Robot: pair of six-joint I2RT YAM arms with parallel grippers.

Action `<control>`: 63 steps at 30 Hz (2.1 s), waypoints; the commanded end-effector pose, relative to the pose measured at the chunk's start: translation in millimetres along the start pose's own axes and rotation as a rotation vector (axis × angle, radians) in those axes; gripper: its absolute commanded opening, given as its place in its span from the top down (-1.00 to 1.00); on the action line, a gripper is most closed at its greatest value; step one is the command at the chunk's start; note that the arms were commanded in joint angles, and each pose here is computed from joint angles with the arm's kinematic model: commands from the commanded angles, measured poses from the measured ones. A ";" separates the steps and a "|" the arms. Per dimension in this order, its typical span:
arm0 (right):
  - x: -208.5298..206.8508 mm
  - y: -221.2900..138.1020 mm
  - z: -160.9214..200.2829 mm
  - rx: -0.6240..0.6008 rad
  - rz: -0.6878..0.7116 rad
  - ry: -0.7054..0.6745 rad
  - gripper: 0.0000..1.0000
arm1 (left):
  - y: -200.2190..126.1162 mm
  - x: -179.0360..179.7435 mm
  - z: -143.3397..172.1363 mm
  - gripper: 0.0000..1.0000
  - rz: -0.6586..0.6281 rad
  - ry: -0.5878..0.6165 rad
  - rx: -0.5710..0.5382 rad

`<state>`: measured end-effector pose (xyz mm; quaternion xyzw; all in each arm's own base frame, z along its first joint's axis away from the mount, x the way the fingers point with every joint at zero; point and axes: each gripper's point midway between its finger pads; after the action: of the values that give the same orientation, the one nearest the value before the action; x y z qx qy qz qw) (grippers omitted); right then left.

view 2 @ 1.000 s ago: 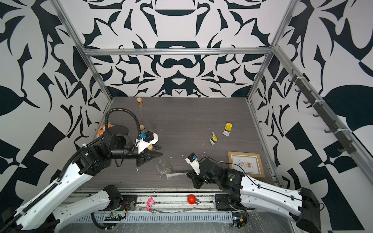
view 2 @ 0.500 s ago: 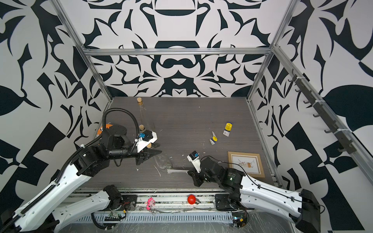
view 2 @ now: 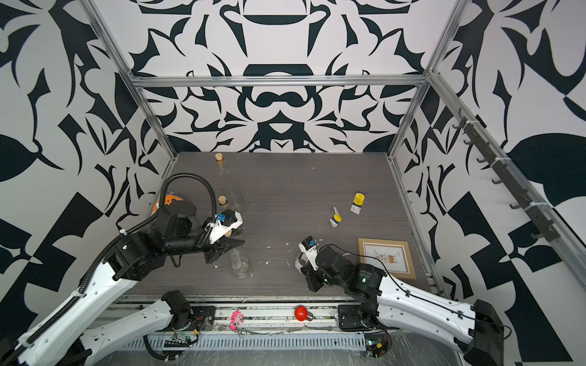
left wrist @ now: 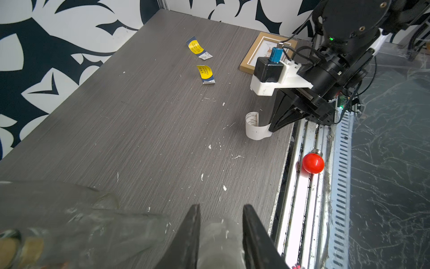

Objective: Remove the label from the bottle
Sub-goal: Tear open the label from the bottle, then place the label at the center of the board.

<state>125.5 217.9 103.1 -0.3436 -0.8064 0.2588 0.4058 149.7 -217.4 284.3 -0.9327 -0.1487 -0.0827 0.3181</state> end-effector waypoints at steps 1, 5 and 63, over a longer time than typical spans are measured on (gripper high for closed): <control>7.9 -7.0 -21.8 -0.050 0.004 -0.023 1.00 | -13.8 21.8 -11.2 1.00 -0.119 0.007 -0.006; 4.0 -10.1 -41.2 -0.076 0.038 -0.029 1.00 | -18.8 43.2 3.1 1.00 -0.262 -0.024 0.051; -208.5 21.0 -219.0 0.244 0.887 0.037 1.00 | -14.4 37.4 18.8 -0.99 -0.277 -0.163 -0.001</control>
<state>404.4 118.4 108.0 -0.6068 -0.5695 0.4499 0.3241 183.0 -191.0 280.4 -0.9061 -0.2916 -0.0460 0.3030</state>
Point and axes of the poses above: each gripper's point midway between its finger pads, its own y axis out along the fingers, its own x axis along the line the jaws close on, z = x × y, and after that the axes turned 13 degrees about y, right-handed
